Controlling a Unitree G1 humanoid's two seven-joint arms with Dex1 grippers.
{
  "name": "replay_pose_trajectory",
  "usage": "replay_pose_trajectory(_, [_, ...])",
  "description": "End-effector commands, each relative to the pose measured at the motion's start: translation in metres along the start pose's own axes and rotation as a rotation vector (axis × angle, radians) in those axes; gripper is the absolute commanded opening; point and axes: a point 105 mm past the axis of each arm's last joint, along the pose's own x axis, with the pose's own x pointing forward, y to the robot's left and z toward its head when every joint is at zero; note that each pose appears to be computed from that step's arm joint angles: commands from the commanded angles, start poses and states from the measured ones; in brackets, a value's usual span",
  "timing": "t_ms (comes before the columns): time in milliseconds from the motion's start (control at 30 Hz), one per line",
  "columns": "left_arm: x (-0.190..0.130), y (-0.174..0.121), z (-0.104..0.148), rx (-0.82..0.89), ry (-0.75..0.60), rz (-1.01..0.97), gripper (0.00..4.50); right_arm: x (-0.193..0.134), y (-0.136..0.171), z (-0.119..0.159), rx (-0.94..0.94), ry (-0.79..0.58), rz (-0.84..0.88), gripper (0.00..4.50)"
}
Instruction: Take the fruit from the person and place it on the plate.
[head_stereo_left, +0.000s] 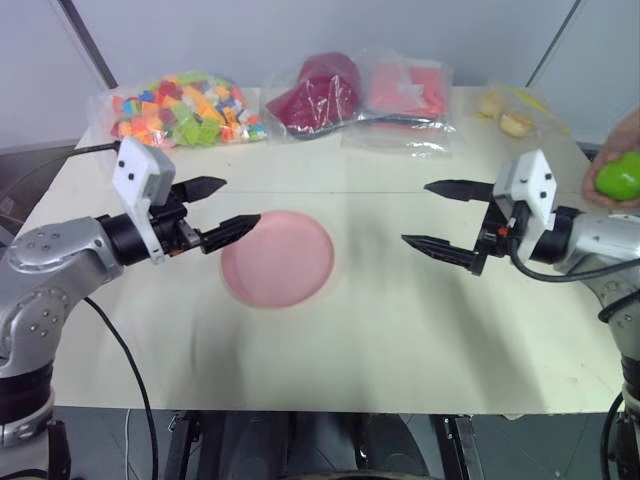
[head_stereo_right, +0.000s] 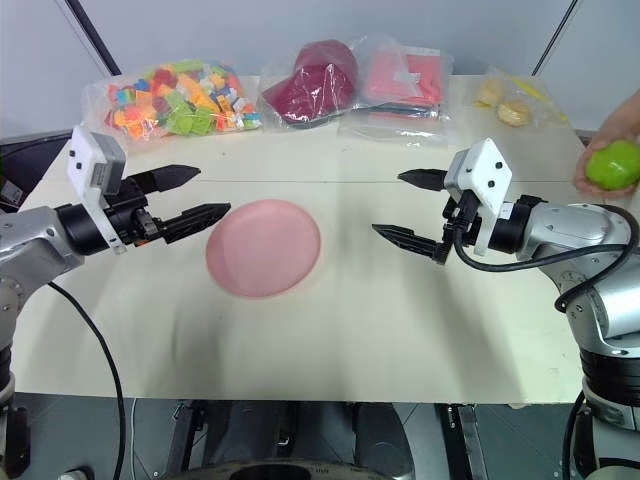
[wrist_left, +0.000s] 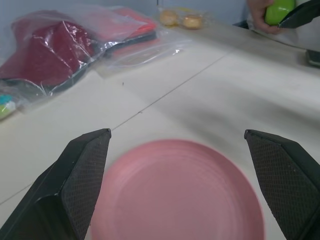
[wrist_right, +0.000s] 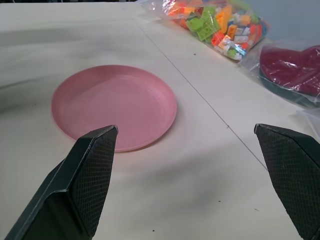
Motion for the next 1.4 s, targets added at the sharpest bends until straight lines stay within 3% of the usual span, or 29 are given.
replay_pose_trajectory(33, [-0.0044,-0.0002,0.0106,0.034,-0.030,0.016,4.50,-0.0043,-0.0033,0.0120,-0.050,-0.025,-0.022,4.47])
replay_pose_trajectory(1400, [0.0050,-0.0023,0.0119,0.045,-0.043,-0.012,4.50,-0.0033,-0.0054,0.0152,-0.055,-0.023,-0.063,4.47])
